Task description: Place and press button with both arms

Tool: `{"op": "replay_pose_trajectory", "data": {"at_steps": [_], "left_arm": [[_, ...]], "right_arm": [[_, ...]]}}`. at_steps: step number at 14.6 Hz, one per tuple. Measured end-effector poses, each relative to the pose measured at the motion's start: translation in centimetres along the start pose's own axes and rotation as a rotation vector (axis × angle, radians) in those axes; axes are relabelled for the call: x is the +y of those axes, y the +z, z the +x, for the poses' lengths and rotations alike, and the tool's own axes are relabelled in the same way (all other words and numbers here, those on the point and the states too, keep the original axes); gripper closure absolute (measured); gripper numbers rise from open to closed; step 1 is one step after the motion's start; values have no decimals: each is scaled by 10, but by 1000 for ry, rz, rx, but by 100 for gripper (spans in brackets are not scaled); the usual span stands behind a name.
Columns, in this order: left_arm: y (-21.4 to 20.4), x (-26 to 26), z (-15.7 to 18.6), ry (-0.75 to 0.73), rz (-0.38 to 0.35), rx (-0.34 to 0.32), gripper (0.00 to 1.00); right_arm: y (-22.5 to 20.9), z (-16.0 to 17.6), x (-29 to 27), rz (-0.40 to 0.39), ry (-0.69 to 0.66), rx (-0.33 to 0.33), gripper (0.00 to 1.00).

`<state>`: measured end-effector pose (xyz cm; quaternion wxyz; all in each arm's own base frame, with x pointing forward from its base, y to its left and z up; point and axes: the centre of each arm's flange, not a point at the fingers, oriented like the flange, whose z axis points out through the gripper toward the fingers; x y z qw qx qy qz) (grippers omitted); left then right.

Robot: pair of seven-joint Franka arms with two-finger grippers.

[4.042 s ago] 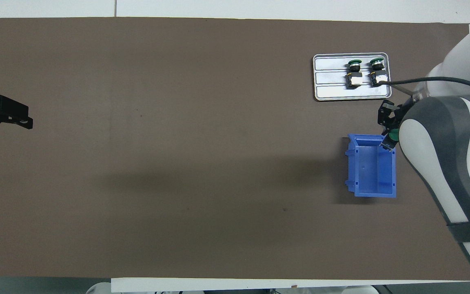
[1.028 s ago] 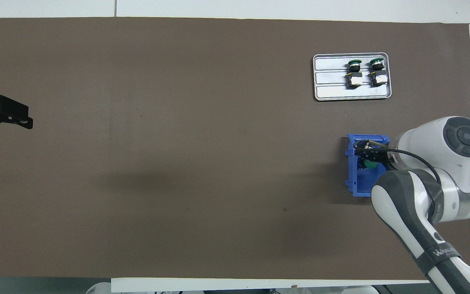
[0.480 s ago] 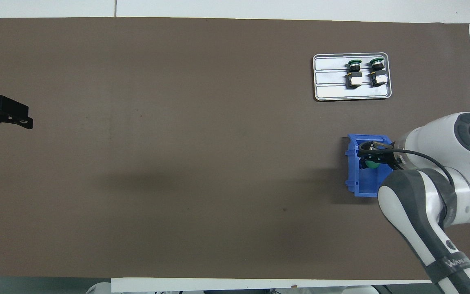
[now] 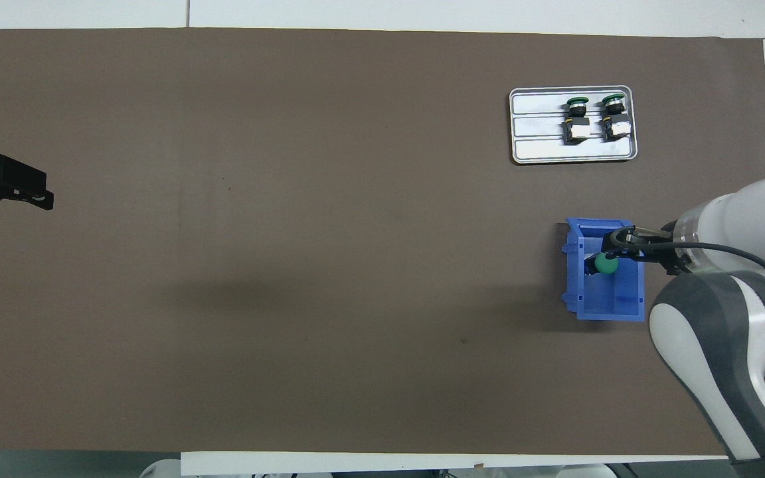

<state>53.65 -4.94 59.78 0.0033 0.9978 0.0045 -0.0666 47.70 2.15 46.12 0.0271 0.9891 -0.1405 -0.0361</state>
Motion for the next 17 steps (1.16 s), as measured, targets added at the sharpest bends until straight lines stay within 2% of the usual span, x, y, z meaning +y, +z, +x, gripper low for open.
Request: {"op": "replay_pose_trajectory", "data": {"at_steps": [4, 11, 13, 17], "left_arm": [[0, 0, 0, 0, 0, 0, 0], [0, 0, 0, 0, 0, 0, 0], [0, 0, 0, 0, 0, 0, 0], [0, 0, 0, 0, 0, 0, 0]], "right_arm": [[-73, 0, -2, 61, -34, -33, 1], [-170, -4, 10, 66, -92, -31, 1], [-184, -2, 13, 68, -92, -25, 1], [-182, 4, 11, 65, -92, -31, 1]]}}
